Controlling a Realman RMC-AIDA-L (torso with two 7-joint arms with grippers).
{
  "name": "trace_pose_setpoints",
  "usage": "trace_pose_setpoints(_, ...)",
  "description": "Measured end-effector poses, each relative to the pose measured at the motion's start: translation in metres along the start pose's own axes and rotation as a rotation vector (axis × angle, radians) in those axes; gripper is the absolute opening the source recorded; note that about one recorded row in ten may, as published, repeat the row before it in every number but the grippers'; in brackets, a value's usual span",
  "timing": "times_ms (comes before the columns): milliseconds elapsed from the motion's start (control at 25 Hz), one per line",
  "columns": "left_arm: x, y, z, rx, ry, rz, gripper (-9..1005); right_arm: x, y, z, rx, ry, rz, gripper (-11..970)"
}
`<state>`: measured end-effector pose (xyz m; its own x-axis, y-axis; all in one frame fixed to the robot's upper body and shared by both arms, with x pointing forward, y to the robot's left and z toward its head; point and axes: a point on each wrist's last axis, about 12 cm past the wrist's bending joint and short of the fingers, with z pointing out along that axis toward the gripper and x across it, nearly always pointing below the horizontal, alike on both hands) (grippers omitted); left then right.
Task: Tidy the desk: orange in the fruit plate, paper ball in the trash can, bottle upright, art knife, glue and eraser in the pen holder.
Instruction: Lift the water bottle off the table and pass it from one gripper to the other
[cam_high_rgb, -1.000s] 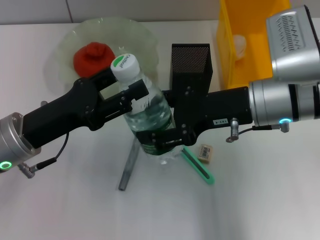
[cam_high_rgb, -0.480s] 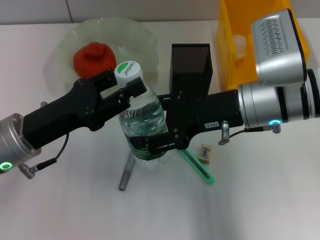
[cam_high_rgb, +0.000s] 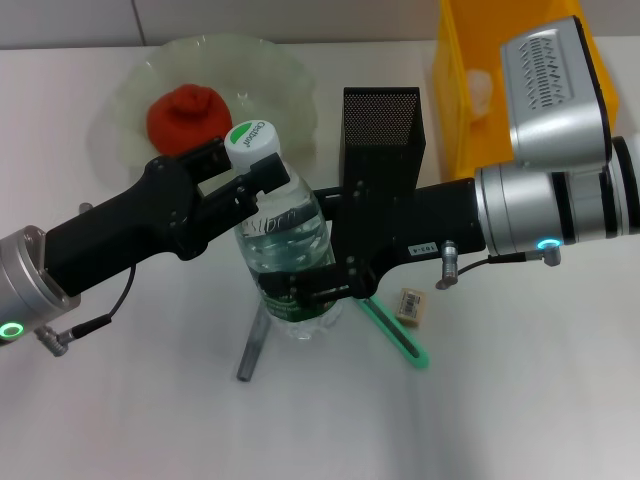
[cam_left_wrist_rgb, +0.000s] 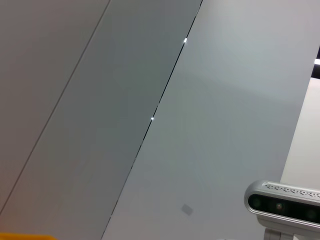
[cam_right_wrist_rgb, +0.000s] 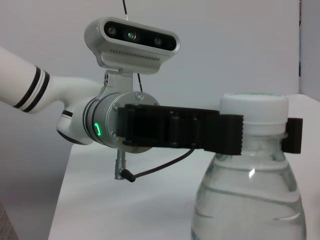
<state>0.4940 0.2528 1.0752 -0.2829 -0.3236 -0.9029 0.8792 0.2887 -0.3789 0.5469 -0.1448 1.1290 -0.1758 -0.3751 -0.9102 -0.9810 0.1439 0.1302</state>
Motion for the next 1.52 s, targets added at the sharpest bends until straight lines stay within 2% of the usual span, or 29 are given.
trace_pose_setpoints(520,-0.0009,0.0011,-0.0014,-0.011,0.001,0.011,454,-0.0002,-0.0006,-0.0006,0.004,-0.002,-0.004,736)
trace_pose_setpoints(720,-0.0035,0.0023,-0.0059,-0.039,-0.034,0.011,449,-0.001,-0.0019,-0.002,0.012,-0.009,-0.009,737)
trace_pose_setpoints(920,-0.0041,0.002,-0.0058,-0.032,-0.033,0.015,446,-0.0003,0.0014,0.0007,-0.01,-0.007,-0.081,738)
trace_pose_setpoints(1160,-0.0051,0.0026,-0.0062,-0.034,-0.034,0.019,445,0.0023,0.0039,0.0033,-0.01,-0.063,-0.107,740)
trace_pose_setpoints(1320,-0.0057,0.0029,-0.007,-0.037,-0.034,0.02,445,0.0039,0.0013,0.0008,0.008,-0.109,-0.097,741)
trace_pose_setpoints(1440,-0.0056,0.0031,-0.0075,-0.04,-0.035,0.019,446,0.0045,-0.0005,0.0007,0.023,-0.108,-0.095,802)
trace_pose_setpoints(1520,-0.0066,0.0037,-0.0084,-0.044,-0.036,0.024,446,0.0071,-0.0051,0.0014,0.067,-0.099,-0.087,801)
